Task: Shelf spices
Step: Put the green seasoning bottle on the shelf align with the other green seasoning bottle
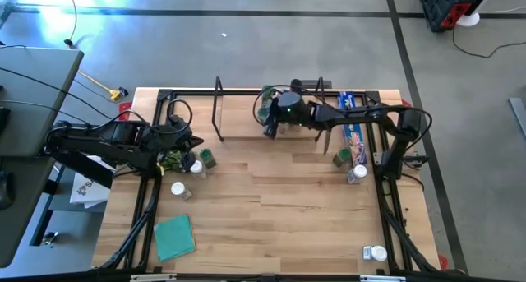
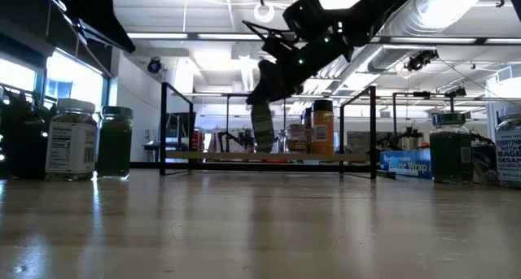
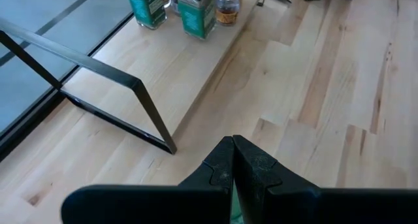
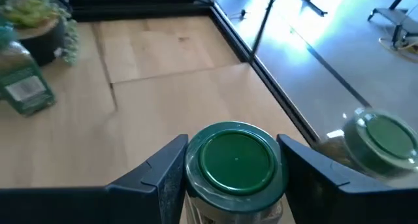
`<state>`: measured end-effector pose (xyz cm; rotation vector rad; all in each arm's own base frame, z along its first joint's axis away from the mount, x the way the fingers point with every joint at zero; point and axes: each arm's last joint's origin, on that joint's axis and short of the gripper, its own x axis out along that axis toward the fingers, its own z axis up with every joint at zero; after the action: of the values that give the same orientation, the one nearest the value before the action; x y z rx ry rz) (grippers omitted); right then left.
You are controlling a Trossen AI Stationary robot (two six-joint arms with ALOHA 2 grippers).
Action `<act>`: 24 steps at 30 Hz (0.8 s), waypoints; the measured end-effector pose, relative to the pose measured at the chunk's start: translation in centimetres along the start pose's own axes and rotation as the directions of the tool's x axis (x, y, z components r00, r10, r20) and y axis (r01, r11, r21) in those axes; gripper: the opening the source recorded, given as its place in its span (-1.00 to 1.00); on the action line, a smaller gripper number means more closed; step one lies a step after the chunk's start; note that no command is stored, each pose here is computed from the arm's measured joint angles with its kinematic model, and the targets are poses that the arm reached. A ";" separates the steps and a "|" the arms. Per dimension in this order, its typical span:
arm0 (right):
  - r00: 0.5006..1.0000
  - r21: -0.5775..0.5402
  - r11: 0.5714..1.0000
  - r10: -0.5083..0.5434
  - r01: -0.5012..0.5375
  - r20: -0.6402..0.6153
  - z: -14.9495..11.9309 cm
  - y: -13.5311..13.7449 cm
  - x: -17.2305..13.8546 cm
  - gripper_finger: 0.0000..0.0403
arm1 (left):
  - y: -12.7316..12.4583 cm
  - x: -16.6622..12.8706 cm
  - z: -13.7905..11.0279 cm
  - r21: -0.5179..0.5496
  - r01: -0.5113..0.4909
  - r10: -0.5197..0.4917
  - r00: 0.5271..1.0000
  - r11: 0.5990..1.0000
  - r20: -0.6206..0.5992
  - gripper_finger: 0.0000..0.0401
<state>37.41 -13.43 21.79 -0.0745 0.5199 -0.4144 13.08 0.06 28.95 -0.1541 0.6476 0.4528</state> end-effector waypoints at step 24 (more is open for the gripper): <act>1.000 0.026 1.000 0.010 -0.010 0.012 -0.2 -2.5 0.2 0.39 | 0.0 0.0 0.0 0.000 -0.001 0.001 1.000 1.000 -0.001 -0.99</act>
<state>36.56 -15.83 21.94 -0.0490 0.5032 -0.4104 13.09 0.06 28.94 -0.1536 0.6491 0.4537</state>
